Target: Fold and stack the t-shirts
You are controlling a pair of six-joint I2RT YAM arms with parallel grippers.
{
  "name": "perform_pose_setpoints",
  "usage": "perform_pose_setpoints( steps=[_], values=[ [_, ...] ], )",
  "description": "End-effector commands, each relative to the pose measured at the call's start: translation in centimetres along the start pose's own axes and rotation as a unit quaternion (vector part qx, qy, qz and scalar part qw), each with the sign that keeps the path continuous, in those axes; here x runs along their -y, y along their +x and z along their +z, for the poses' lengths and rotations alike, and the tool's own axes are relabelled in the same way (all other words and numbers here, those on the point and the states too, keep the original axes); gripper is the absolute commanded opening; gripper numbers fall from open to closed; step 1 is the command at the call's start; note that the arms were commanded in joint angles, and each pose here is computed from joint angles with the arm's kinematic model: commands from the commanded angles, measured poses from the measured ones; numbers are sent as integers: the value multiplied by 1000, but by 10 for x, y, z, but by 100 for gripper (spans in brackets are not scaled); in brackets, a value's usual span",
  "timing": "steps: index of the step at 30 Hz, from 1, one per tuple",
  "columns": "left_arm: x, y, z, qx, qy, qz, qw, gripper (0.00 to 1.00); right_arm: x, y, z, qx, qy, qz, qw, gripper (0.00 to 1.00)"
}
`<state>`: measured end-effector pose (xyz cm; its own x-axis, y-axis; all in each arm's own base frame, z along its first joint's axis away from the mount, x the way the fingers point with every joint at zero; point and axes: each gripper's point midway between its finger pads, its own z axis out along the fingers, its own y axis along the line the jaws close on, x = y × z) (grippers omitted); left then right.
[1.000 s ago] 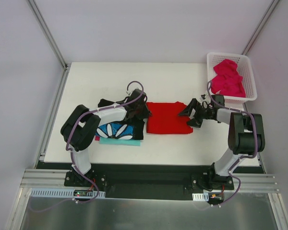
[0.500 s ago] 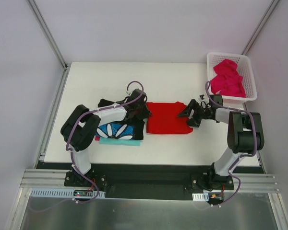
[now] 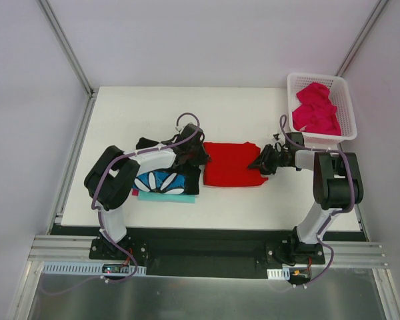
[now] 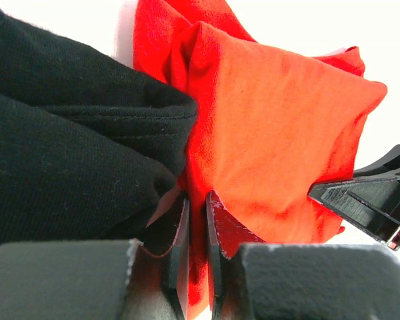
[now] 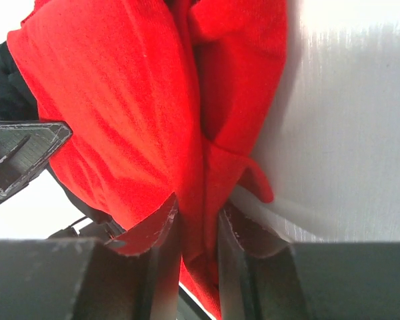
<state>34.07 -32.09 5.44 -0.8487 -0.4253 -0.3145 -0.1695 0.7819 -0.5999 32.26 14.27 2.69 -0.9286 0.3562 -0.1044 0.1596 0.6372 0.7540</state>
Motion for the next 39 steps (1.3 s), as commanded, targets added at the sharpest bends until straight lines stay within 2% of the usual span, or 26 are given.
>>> perform_pose_setpoints(
  steps=[1, 7, 8, 9, 23, 31, 39],
  values=[
    [7, -2, -8, -2, 18, 8, 1000, 0, 5, 0, 2, 0, 12, -8, 1000, 25],
    [5, -1, -8, -4, 16, 5, 1000, 0, -1, -2, 2, 1, 5, -8, 1000, 9],
    [5, -1, -7, -3, 15, 4, 1000, 0, -3, -3, 1, 2, 3, -10, 1000, 2],
    [6, -1, -7, -4, 17, 3, 1000, 0, -6, -5, 0, 5, 1, -10, 1000, 0],
    [23, -12, -18, 8, 29, 15, 999, 0, -67, -22, -32, 27, 8, -77, 997, 0],
    [35, -22, -31, 25, 43, 22, 999, 0, -80, -23, -42, 30, 10, -88, 996, 0],
    [25, -37, -50, 39, 24, 19, 999, 0, -90, -24, -49, 34, 7, -94, 995, 0]
  ],
)
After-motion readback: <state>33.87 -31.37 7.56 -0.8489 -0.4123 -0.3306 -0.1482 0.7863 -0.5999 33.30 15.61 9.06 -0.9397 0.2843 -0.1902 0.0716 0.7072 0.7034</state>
